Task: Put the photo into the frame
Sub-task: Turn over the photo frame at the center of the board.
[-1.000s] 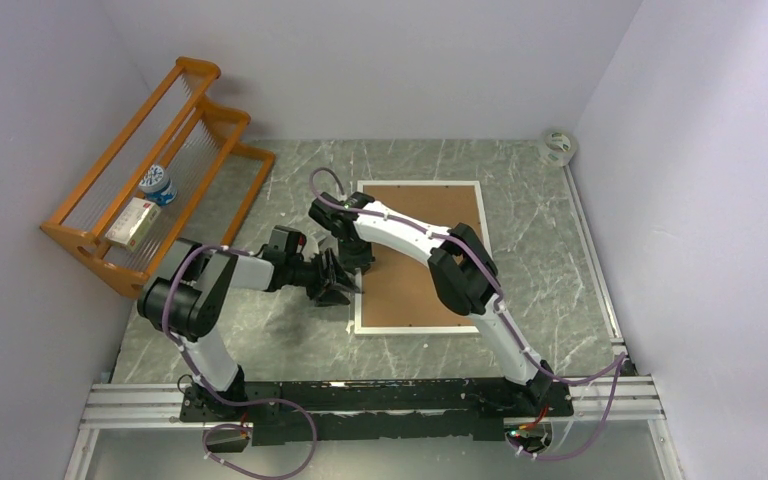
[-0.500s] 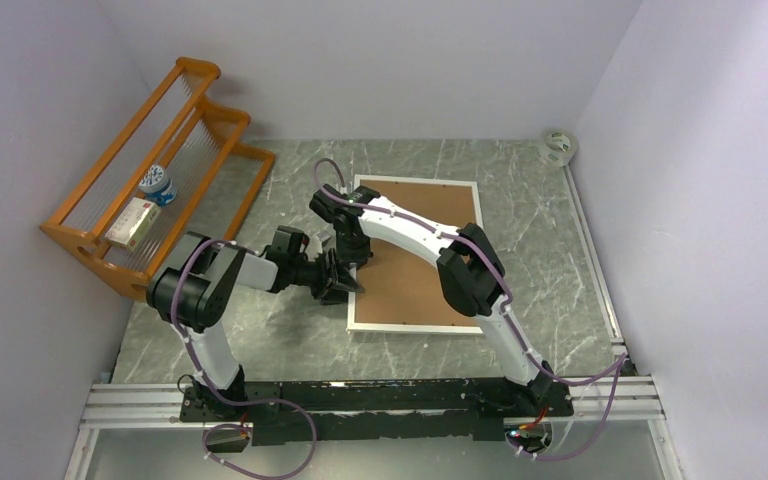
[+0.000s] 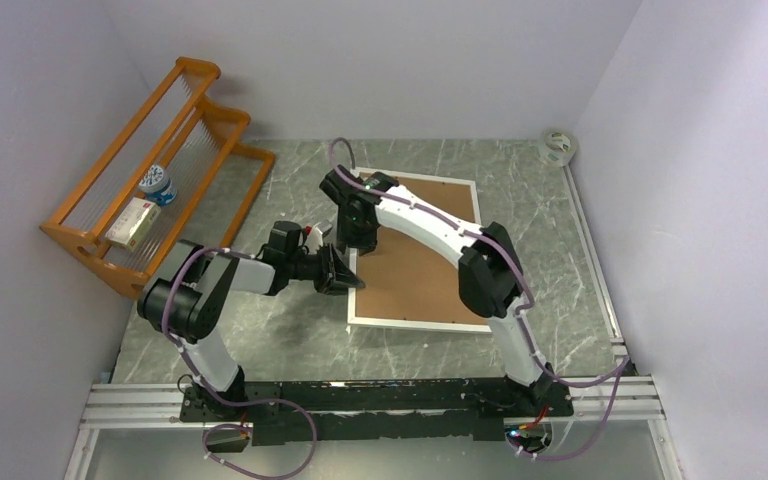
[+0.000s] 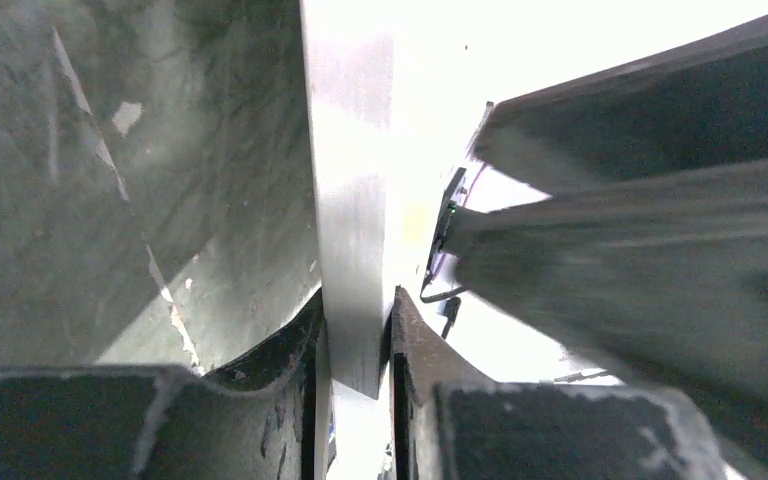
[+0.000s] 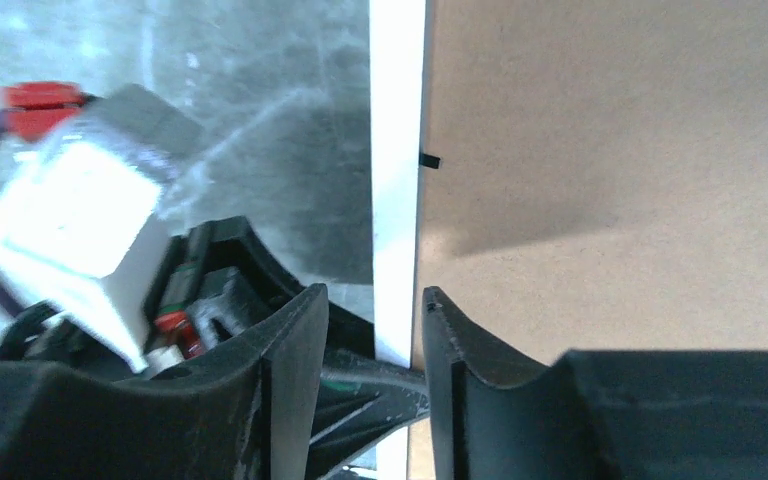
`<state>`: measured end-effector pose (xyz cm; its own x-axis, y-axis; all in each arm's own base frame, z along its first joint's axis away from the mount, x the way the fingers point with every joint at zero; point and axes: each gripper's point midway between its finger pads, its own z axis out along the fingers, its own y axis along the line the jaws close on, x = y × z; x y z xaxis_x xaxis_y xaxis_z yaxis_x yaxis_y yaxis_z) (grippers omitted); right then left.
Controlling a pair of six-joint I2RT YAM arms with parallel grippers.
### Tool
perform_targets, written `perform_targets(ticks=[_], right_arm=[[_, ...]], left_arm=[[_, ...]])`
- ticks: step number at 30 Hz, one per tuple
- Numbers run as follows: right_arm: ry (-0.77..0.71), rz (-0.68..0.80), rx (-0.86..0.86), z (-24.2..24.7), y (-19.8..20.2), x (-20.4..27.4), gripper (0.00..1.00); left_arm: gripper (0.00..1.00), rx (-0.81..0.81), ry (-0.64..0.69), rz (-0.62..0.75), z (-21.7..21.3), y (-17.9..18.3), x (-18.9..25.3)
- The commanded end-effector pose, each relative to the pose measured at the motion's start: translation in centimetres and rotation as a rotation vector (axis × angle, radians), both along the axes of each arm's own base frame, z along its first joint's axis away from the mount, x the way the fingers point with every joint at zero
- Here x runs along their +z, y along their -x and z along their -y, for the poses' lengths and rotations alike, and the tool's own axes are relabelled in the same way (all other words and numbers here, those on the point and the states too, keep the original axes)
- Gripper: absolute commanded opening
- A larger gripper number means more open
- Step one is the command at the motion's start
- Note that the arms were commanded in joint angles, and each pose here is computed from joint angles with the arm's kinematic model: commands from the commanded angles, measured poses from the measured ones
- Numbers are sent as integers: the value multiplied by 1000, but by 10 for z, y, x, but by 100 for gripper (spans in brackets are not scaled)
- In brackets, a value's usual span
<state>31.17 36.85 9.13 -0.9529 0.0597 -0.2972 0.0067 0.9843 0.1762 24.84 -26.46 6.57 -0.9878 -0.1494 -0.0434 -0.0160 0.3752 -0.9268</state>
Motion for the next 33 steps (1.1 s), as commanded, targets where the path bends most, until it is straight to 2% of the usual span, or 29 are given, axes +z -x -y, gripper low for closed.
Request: perform_targets(ticks=[1, 6, 10, 17, 23, 27, 33], right_arm=[[-138, 135, -29, 0, -18, 70, 46], [-159, 200, -93, 29, -30, 106, 53], [-174, 297, -120, 54, -40, 140, 60], [-299, 405, -135, 98, -58, 183, 67], [-362, 444, -164, 129, -69, 188, 75], [-373, 394, -149, 141, -72, 176, 75], [-375, 342, -140, 157, -70, 160, 75]], left_arm=[[3, -13, 57, 50, 3, -5, 37], [3, -16, -20, 51, -11, -9, 54], [3, -31, -155, 75, -35, -15, 73], [2, -39, -295, 127, -80, -39, 127], [2, -45, -485, 232, -106, -60, 169], [2, -17, -587, 302, -119, -78, 192], [3, 15, -738, 367, -143, -85, 212]])
